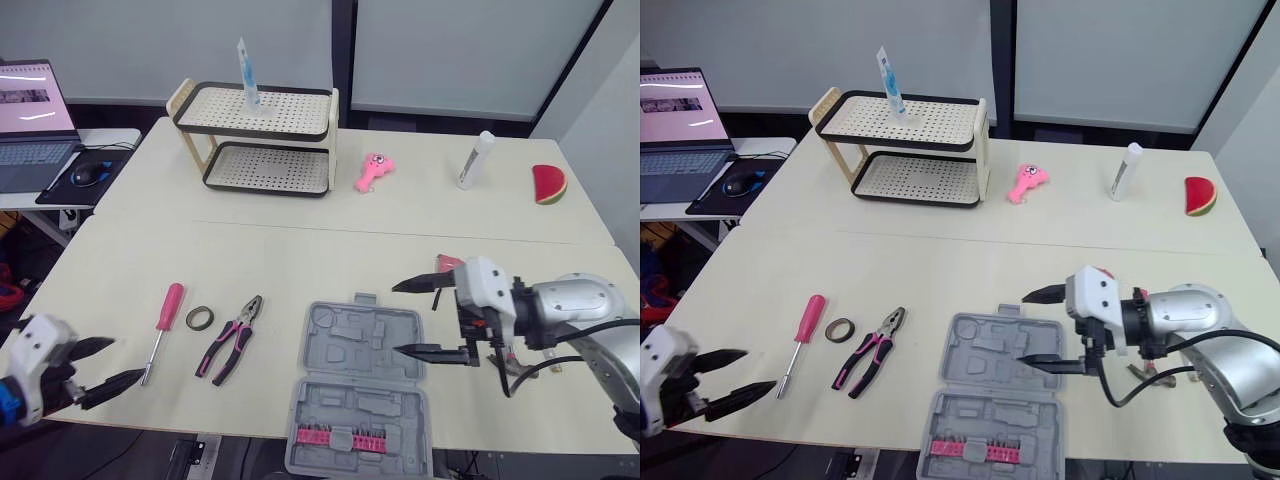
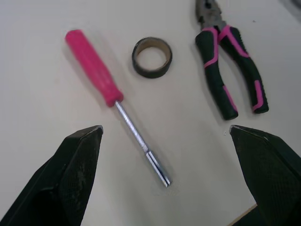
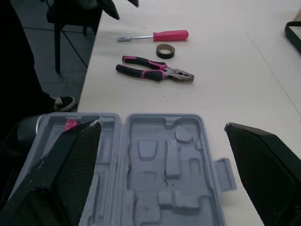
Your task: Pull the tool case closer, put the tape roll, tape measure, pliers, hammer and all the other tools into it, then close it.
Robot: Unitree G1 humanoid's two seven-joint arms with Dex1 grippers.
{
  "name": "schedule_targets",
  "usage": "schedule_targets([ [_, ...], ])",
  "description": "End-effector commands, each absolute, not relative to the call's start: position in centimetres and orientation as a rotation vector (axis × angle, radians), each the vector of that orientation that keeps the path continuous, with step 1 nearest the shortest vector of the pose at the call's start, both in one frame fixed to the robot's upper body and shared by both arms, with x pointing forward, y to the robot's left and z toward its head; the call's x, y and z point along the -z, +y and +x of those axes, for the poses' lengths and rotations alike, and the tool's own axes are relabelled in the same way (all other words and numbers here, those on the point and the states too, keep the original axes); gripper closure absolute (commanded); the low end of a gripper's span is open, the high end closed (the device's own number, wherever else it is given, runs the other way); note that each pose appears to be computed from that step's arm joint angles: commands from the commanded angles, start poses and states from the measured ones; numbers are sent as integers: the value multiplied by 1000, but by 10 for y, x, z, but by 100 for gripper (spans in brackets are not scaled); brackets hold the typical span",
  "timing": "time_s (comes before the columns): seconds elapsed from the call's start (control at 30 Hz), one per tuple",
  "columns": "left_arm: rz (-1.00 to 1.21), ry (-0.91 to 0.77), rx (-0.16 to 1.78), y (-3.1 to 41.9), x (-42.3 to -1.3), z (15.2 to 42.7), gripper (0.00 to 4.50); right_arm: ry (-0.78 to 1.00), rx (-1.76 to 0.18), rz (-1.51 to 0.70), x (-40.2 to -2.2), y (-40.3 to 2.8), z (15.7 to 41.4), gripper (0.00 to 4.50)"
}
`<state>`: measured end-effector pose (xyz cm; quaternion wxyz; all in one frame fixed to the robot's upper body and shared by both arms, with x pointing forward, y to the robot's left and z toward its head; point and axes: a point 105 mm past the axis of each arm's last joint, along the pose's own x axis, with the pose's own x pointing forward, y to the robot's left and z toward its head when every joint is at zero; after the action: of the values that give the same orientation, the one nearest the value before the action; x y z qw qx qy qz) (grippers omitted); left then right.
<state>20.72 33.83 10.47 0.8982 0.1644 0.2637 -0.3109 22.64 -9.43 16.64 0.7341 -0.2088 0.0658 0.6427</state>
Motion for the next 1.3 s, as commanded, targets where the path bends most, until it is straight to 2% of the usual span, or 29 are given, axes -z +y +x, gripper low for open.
schedule_targets([
  [0.03,401,537,722,331,-110,216,39,94,-1427,-471,-175,-84,223,0],
  [0.07,435,541,767,327,-108,222,54,90,-1429,-465,-175,-81,223,0],
  [0.17,498,552,839,324,-103,236,148,80,-1437,-451,-175,-74,221,0],
  [0.63,632,594,1024,325,-69,260,148,90,-1427,-429,-169,-64,211,0],
  [0.97,642,583,1035,317,-62,278,148,105,-1428,-428,-166,-65,208,0],
  [1.2,697,647,1016,327,-42,274,148,112,-1427,-428,-167,-66,209,0],
  [1.3,709,639,1002,327,-35,276,202,110,-1424,-425,-168,-66,210,0],
])
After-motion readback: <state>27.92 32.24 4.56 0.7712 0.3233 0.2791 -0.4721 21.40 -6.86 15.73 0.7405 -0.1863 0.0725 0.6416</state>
